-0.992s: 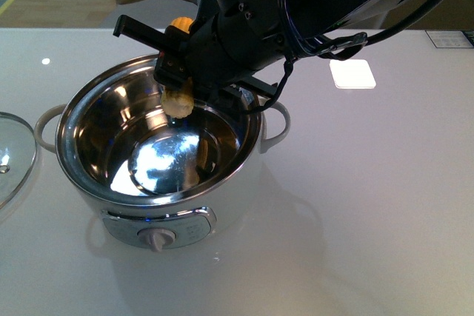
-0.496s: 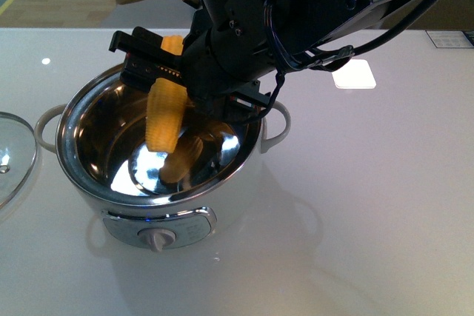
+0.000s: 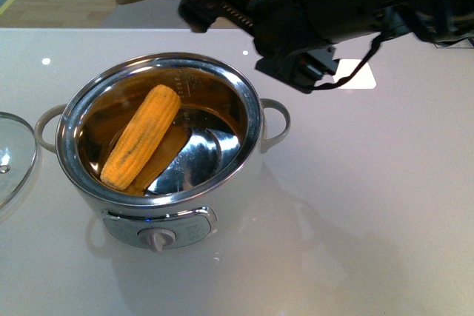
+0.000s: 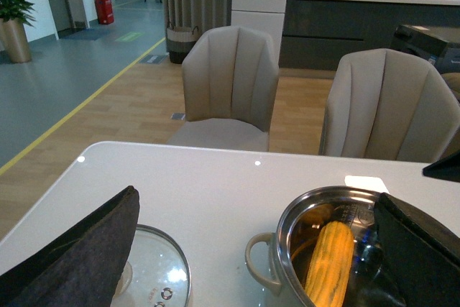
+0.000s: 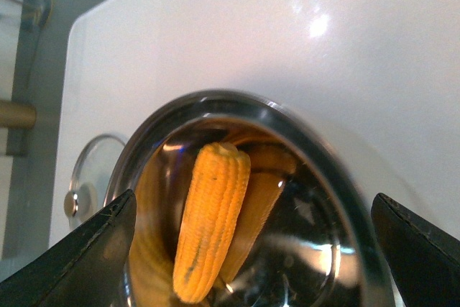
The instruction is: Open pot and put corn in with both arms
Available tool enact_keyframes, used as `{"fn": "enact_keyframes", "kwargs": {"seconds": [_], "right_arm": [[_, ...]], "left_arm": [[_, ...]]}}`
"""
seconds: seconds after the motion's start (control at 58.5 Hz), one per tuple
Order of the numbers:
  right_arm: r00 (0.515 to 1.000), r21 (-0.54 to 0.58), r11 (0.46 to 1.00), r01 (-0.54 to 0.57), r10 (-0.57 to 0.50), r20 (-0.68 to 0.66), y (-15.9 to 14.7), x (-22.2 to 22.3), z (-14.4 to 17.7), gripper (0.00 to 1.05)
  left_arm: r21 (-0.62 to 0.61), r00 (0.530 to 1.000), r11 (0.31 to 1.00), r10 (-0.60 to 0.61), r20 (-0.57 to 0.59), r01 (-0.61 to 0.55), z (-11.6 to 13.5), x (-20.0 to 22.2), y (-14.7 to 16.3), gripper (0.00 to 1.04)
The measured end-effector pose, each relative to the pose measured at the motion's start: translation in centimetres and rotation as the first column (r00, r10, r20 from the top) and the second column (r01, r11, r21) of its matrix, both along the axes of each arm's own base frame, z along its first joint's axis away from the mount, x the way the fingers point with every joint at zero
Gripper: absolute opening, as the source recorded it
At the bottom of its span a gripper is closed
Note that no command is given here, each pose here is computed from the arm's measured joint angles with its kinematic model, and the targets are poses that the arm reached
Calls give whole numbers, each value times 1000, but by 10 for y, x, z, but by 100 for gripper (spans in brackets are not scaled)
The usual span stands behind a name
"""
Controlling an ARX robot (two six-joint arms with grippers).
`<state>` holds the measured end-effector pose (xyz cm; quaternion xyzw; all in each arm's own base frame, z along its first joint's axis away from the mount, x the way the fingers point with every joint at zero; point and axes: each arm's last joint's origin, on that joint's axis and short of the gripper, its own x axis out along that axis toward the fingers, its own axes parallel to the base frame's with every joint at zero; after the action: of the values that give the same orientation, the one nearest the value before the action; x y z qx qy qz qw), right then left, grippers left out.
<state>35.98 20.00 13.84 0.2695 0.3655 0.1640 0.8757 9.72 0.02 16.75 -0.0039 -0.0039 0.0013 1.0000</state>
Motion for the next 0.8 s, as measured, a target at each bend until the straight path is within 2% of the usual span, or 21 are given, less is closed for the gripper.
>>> {"fn": "enact_keyframes", "kwargs": {"seconds": [0.154,0.222,0.342,0.581,0.718,0.735,0.752,0.804], "right_arm": [[986,-35,987,159,-156,62,-39,-6,12,96],[960,-100,960,260,-247,129,-61,-12,20,96],[914,-185,909,375,-328,240,-94,-31,33,96],[852,-270,836,478,-367,373,-124,-84,47,96],[842,-275,826,492,-373,389,-130,-94,48,96],[844,-281,832,478,-346,409,-131,-93,45,94],[830,-264,850,456,-299,472,-132,-94,43,89],[780,-266,856,443,-222,586,-139,-104,37,79]], "left_arm": [[0,1000,1000,0,0,0,0,0,0,98],[0,1000,1000,0,0,0,0,0,0,98],[0,1000,1000,0,0,0,0,0,0,98],[0,1000,1000,0,0,0,0,0,0,98],[0,1000,1000,0,0,0,0,0,0,98],[0,1000,1000,0,0,0,0,0,0,98],[0,1000,1000,0,0,0,0,0,0,98],[0,1000,1000,0,0,0,0,0,0,98]]}}
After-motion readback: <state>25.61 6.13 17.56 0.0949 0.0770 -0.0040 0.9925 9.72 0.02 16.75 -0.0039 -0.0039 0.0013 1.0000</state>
